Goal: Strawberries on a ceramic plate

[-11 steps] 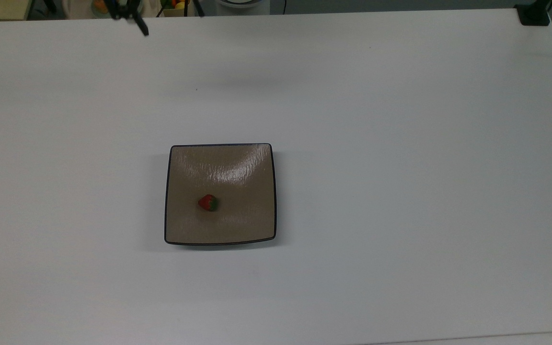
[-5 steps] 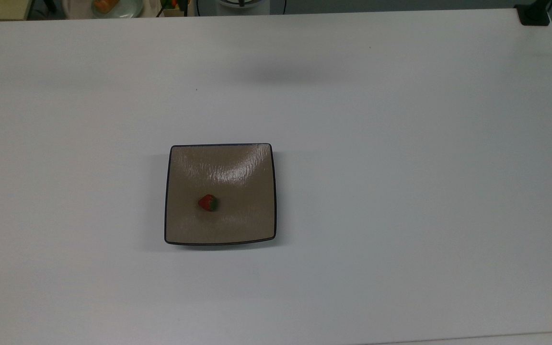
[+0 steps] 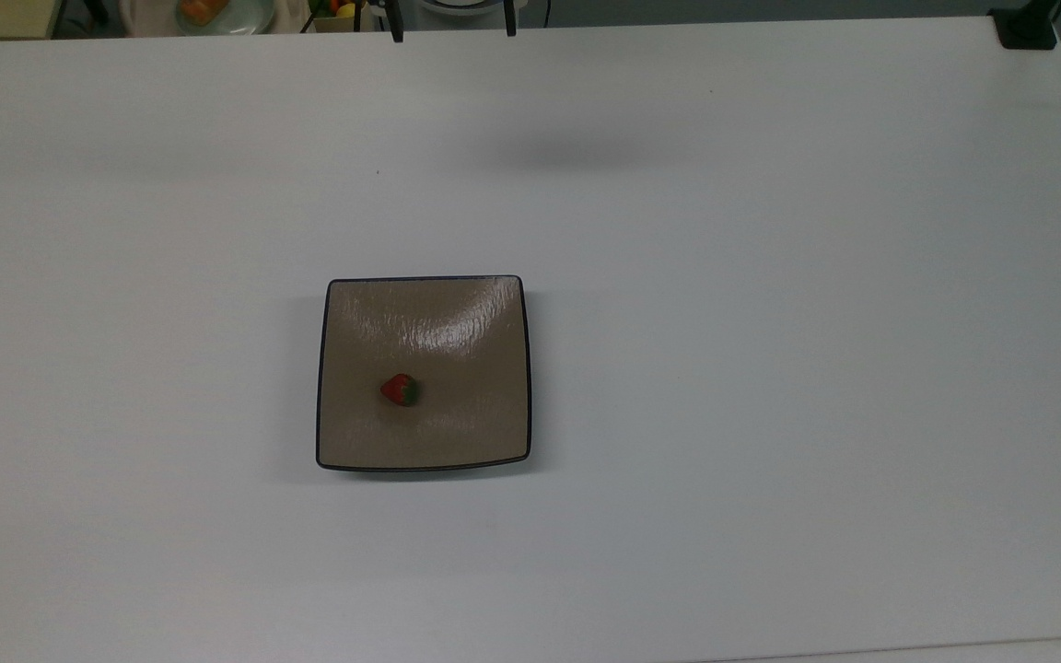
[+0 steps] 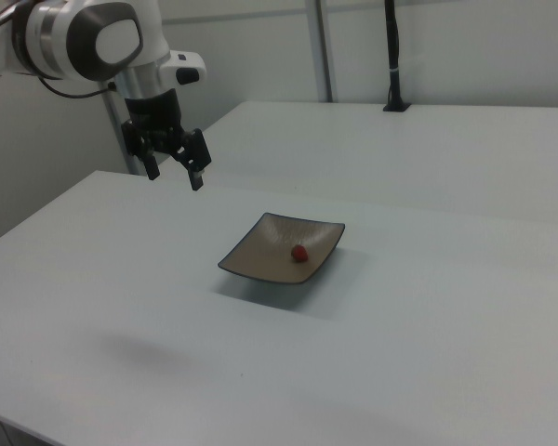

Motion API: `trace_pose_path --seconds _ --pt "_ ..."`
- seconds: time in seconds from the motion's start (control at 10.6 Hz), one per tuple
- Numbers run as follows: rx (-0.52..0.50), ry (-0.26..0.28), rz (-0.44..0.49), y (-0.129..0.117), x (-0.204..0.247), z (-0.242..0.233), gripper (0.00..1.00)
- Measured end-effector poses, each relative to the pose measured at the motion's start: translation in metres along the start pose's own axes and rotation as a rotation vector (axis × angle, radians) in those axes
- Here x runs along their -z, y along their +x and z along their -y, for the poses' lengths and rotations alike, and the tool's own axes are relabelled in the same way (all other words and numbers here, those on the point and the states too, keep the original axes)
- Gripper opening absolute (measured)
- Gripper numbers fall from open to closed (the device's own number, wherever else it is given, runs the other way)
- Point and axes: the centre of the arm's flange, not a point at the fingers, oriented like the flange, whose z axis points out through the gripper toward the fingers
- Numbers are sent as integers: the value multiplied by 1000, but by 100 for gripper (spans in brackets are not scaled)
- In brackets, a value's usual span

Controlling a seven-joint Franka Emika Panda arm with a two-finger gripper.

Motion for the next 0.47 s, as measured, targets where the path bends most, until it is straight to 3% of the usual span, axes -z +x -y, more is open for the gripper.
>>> trace_pose_path --seconds 0.47 --pt "1 -2 0 1 -2 -1 100"
